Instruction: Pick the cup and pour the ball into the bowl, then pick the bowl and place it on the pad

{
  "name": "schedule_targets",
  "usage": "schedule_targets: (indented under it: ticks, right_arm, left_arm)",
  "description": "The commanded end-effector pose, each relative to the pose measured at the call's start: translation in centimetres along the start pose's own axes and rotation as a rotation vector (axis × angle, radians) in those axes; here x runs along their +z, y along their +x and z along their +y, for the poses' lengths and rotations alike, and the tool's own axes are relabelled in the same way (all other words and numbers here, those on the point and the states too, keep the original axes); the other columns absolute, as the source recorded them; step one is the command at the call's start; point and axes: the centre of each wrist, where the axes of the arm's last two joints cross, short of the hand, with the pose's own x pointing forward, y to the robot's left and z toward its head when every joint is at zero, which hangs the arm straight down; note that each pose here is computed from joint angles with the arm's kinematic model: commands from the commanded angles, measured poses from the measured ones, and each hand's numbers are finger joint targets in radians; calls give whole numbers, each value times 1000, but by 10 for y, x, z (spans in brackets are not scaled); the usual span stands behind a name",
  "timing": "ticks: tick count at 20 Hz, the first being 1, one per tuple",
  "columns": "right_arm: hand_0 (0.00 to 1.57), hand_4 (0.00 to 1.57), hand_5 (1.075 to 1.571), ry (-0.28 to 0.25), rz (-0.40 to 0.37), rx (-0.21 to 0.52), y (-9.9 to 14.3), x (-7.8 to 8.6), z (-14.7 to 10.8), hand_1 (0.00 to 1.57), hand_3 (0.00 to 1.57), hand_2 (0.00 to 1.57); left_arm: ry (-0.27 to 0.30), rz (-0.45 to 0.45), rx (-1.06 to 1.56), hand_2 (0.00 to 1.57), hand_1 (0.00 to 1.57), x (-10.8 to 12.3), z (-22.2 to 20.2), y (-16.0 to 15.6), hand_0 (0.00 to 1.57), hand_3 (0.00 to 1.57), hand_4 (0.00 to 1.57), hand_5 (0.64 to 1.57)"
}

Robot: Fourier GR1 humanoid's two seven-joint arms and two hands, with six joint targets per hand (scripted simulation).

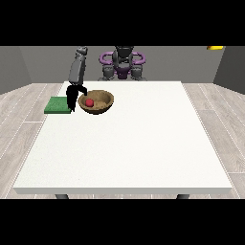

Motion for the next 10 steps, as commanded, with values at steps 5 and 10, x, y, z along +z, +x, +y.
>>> schedule_targets:
  ticks: [5, 10]
  right_arm:
    - [0, 430, 1546, 1, -6, 17, 3, -16, 21, 0, 0, 0]
    - [0, 472, 1547, 22, 59, 22, -3, -22, 54, 0, 0, 0]
  left_arm:
    - [36, -53, -19, 0, 0, 5, 14, 15, 0, 0, 1020, 1538]
    - [59, 8, -3, 0, 0, 17, 44, 7, 0, 0, 1024, 1545]
